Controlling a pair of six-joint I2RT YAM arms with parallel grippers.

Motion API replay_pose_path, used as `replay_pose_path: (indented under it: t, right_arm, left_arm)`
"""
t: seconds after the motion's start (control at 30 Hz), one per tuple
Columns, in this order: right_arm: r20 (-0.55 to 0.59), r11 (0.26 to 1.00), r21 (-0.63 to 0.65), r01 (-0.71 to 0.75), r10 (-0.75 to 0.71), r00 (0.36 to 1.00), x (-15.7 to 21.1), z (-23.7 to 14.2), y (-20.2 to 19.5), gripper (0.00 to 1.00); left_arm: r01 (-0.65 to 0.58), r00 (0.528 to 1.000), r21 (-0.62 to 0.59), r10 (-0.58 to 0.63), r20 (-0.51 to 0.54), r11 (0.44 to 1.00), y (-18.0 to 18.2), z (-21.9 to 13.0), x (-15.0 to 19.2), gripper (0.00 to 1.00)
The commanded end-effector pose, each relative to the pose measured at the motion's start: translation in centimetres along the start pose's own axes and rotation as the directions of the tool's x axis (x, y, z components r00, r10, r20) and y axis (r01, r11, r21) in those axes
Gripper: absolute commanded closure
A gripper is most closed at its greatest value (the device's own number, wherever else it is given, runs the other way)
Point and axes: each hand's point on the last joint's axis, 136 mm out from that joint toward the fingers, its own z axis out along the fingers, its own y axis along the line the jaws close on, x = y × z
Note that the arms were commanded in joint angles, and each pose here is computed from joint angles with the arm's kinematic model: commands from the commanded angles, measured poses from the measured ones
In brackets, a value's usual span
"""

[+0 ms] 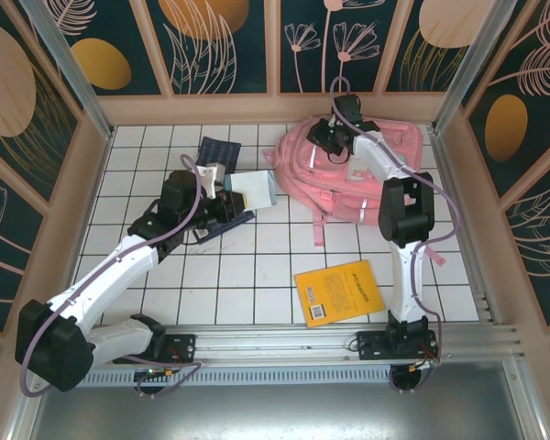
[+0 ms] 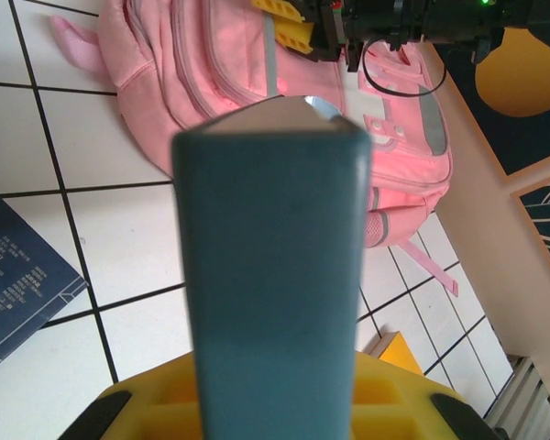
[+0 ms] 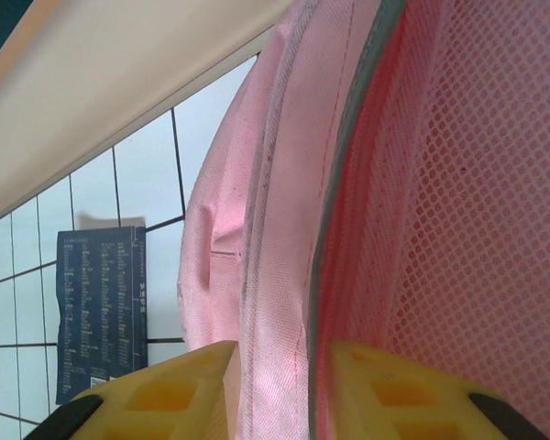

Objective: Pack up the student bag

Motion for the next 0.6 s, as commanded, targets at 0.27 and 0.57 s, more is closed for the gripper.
replay_pose_path:
  t: [0.27, 0.57]
  right_arm:
    - [-0.090, 1.000, -0.004, 0.028, -0.028, 0.996, 1.6, 3.1, -1.1, 0.82]
    - [0.015, 0.970, -0.190, 0.154, -0.154, 0.988, -0.8, -4.3, 5.4, 1.00]
  left_arm:
    - [0.016, 1.000, 0.017, -0.016, 0.014, 1.000, 0.4, 0.6, -0.5, 1.00]
    - [0.031, 0.999, -0.041, -0.030, 0.024, 0.999, 1.5, 0.7, -0.8, 1.00]
